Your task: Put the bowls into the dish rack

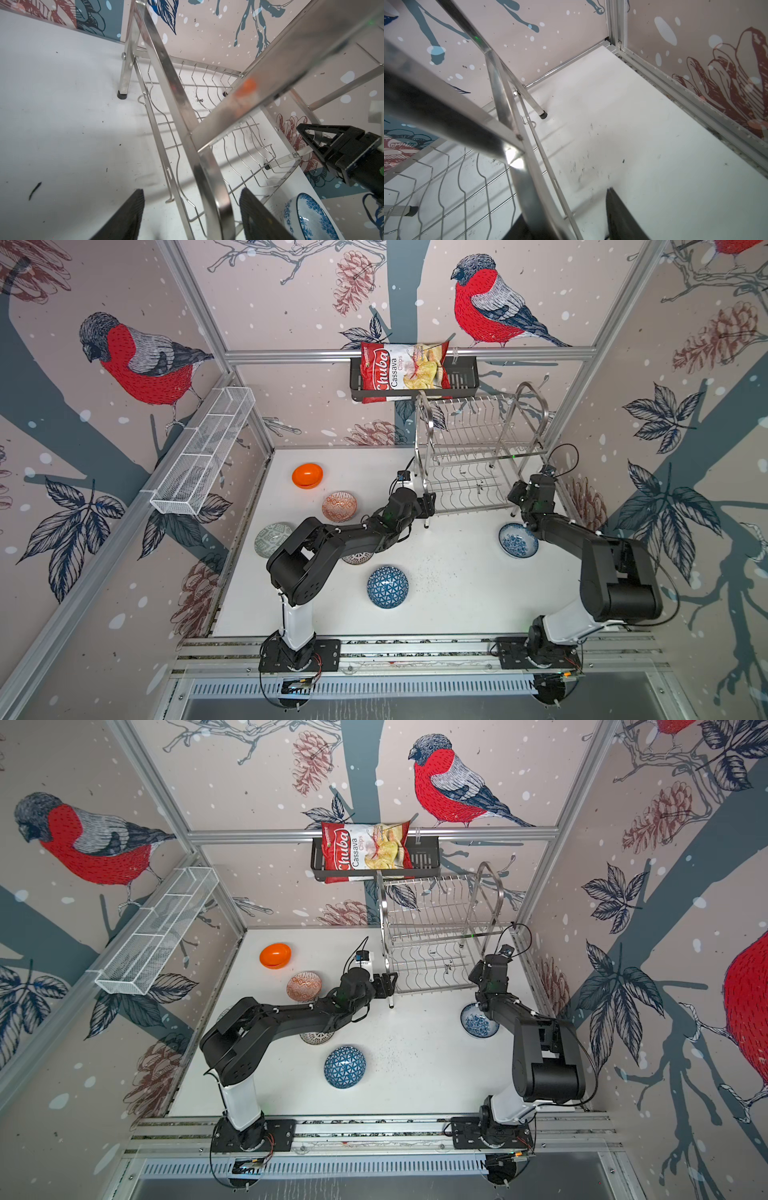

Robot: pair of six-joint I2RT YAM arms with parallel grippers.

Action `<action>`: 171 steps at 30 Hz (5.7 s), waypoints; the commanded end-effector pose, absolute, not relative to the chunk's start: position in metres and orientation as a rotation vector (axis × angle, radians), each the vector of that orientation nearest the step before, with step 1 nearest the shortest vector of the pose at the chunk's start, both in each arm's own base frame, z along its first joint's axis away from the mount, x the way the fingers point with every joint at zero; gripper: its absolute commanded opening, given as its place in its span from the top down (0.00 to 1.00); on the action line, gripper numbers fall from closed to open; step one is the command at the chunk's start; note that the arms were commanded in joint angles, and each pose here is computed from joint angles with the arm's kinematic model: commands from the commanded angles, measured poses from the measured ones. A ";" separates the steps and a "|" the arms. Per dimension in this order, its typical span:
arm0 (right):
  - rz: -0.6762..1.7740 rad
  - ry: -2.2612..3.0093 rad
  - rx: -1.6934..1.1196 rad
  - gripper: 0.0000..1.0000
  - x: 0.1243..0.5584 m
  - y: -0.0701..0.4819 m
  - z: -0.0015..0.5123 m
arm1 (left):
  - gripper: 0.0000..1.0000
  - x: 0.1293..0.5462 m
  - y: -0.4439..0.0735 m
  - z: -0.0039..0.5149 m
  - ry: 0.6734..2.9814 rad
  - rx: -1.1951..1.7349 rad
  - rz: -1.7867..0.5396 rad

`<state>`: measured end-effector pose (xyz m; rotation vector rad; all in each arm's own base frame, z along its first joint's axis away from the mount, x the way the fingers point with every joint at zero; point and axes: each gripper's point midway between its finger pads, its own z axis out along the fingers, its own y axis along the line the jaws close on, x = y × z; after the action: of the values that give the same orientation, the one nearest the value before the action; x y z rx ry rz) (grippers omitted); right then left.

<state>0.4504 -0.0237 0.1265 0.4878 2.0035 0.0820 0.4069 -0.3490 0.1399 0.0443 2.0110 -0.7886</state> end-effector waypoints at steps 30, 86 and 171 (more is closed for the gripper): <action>0.158 2.027 0.383 0.82 0.451 0.023 0.125 | 0.44 0.413 -0.333 0.133 2.058 0.046 -0.608; 0.369 1.895 0.132 1.00 0.424 0.112 0.163 | 1.00 0.399 -0.248 0.163 1.959 -0.054 -0.423; 0.505 1.956 0.048 0.45 0.426 0.159 0.137 | 0.26 0.412 -0.176 0.142 2.042 -0.202 -0.311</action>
<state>0.4249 0.1571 0.1244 0.0431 1.9995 0.4749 0.4114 -0.1762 0.1369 -0.1901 2.0566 -0.2967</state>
